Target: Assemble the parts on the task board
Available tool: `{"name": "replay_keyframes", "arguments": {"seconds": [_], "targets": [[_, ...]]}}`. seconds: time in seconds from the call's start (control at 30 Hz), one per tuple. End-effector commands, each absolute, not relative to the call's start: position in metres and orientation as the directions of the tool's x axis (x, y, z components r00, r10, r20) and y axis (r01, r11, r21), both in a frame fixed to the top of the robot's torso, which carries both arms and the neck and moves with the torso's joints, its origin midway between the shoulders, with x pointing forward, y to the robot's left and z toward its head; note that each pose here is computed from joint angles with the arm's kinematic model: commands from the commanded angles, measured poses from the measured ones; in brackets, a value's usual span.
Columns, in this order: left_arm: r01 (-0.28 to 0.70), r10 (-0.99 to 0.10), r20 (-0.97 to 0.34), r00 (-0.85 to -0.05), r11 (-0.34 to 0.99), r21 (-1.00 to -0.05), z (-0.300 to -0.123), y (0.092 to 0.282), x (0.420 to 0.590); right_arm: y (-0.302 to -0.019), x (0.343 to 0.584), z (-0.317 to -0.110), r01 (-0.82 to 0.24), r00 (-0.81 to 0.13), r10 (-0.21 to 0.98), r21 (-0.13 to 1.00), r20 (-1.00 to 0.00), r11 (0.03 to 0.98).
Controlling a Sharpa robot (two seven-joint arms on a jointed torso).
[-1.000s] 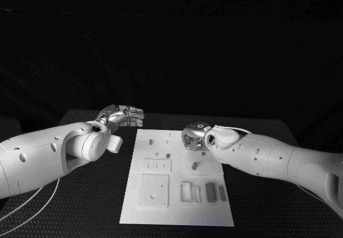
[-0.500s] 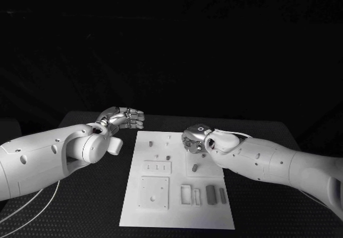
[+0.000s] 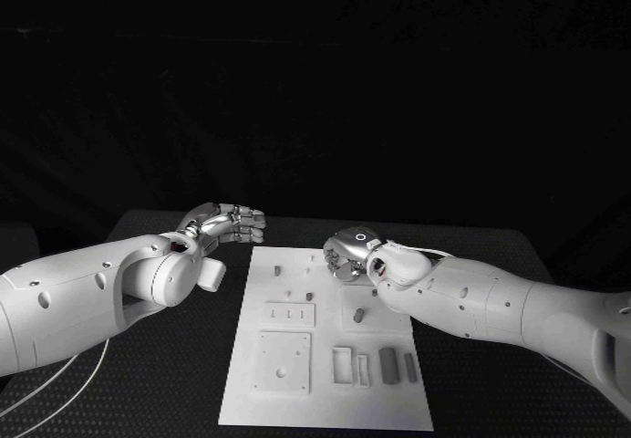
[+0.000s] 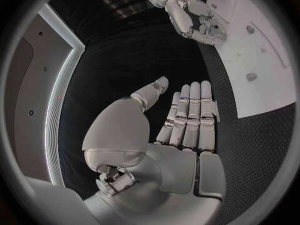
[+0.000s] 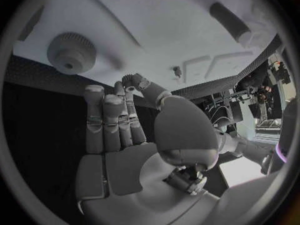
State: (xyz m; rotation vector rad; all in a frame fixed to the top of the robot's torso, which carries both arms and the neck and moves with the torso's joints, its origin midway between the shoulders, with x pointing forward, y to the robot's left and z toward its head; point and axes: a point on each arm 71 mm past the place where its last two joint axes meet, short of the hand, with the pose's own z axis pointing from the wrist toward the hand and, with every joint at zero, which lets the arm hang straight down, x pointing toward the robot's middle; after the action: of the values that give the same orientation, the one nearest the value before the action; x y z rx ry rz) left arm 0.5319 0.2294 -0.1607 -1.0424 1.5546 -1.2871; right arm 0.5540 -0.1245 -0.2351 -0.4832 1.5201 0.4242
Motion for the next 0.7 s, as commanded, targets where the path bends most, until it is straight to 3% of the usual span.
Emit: {"name": "replay_keyframes", "arguments": {"seconds": [0.03,0.7], "targets": [[-0.071,-0.947,-0.093,-0.308,0.121,-0.990,-0.159,0.228,0.532,-0.120,0.555,-0.229,-0.542,0.080,-0.029,-0.068,-0.996,0.837],[-0.064,-0.944,-0.091,-0.316,0.117,-0.991,-0.156,0.222,0.533,-0.095,0.564,-0.222,-0.527,0.152,-0.020,-0.098,-0.988,0.844]]}}
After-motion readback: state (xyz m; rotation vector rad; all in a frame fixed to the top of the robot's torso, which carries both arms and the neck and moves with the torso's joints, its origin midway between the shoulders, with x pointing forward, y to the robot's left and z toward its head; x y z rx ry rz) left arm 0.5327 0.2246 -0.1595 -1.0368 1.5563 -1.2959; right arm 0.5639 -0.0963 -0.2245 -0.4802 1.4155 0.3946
